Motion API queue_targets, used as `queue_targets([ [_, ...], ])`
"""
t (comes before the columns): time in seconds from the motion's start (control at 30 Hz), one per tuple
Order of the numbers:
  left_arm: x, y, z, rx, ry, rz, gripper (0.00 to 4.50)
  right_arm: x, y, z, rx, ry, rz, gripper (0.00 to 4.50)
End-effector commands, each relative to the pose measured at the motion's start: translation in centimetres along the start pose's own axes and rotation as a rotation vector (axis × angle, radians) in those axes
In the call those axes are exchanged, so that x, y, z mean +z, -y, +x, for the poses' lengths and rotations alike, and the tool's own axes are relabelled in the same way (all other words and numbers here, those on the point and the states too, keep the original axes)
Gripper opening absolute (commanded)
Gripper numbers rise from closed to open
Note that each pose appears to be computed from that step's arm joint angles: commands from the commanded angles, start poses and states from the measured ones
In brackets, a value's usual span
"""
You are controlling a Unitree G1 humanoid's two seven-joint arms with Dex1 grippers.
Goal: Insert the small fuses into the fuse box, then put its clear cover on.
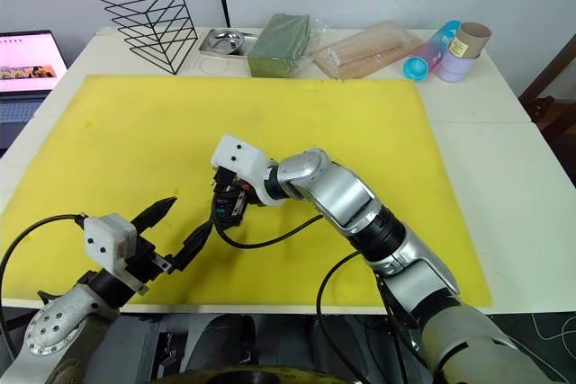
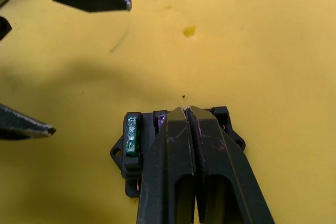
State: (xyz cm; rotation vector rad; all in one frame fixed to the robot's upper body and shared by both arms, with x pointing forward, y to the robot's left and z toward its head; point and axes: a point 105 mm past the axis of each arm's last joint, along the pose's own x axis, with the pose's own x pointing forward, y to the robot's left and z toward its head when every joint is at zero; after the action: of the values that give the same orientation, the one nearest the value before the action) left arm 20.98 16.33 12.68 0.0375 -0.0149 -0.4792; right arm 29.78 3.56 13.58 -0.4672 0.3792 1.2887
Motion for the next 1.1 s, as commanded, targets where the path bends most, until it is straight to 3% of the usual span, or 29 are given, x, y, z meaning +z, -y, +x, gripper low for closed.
queue_targets([
  [0.03, 1.3, 0.7, 0.1, -0.017, 0.038, 0.013, 4.5, -3.4, -0.3, 0.9, 0.016, -0.118, 0.08, 0.03],
  [0.37, 0.9, 0.5, -0.3, -0.006, 0.024, 0.009, 4.5, -5.6, 0.1, 0.8, 0.007, -0.168, 0.105, 0.03],
  [0.57, 0.8, 0.5, -0.4, -0.01, 0.019, 0.01, 4.5, -0.6, -0.5, 0.2, 0.05, 0.052, -0.001, 0.03],
  [0.67, 0.9, 0.5, -0.4, -0.012, 0.019, 0.013, 4.5, 0.8, -0.7, -0.5, 0.055, 0.103, -0.035, 0.03],
  [0.83, 1.5, 0.6, -1.2, -0.061, 0.02, -0.024, 4.5, 5.0, -0.6, -3.3, 0.065, 0.25, -0.05, 0.03],
  [1.03, 2.2, -0.7, -2.5, -0.121, 0.0, 0.0, 4.5, 6.3, -0.2, -6.1, 0.036, 0.343, -0.08, 0.03],
  [1.1, 3.0, -1.6, -3.3, -0.157, 0.002, -0.021, 4.5, 5.9, 1.2, -7.5, -0.06, 0.381, -0.137, 0.03],
])
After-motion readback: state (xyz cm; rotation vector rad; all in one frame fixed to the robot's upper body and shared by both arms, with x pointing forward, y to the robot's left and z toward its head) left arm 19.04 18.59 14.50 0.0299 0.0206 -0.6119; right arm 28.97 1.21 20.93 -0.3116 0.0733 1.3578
